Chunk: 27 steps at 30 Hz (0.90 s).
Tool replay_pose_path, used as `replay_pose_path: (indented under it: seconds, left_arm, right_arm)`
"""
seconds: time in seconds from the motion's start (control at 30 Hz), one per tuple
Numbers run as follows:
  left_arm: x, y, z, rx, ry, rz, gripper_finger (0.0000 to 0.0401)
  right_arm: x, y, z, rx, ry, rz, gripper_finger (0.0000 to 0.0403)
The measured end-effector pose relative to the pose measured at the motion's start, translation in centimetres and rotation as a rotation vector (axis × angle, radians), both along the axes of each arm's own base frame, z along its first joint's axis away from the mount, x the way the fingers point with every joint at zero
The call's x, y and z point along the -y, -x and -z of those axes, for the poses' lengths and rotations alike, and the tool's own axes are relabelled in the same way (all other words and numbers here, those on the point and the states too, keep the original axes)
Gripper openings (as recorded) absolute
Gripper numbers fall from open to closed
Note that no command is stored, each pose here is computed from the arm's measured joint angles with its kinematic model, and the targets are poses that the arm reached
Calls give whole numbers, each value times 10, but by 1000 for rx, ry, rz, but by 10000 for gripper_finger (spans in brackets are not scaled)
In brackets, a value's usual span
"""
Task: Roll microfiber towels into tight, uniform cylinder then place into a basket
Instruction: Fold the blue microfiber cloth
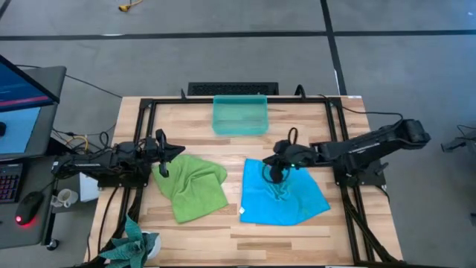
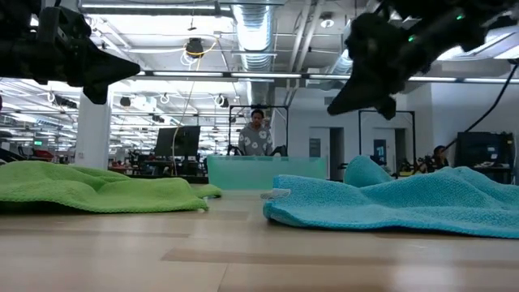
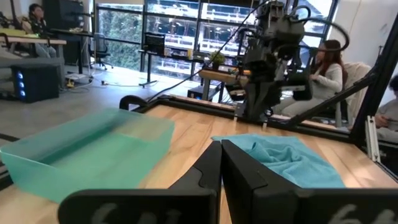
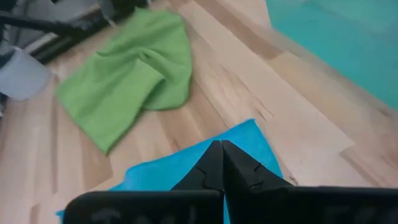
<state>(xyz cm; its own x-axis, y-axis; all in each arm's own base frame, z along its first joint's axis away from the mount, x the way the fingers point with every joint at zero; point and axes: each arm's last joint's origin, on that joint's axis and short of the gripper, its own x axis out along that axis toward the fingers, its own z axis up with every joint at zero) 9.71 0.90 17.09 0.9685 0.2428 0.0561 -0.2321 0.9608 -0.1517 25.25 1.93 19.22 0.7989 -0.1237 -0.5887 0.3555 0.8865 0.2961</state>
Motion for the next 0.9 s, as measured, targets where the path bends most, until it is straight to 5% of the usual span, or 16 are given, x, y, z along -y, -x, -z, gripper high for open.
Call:
replay_pose_path:
  seconds: [0.67, 0.9]
  left_arm:
    - [0, 0, 0, -2, -1, 10, 0]
    - [-3, 1, -1, -11, -68, -95, 0]
  right_arm:
    - [11, -56, 49, -311, -94, -47, 19]
    - [11, -63, 66, -391, -105, -52, 22]
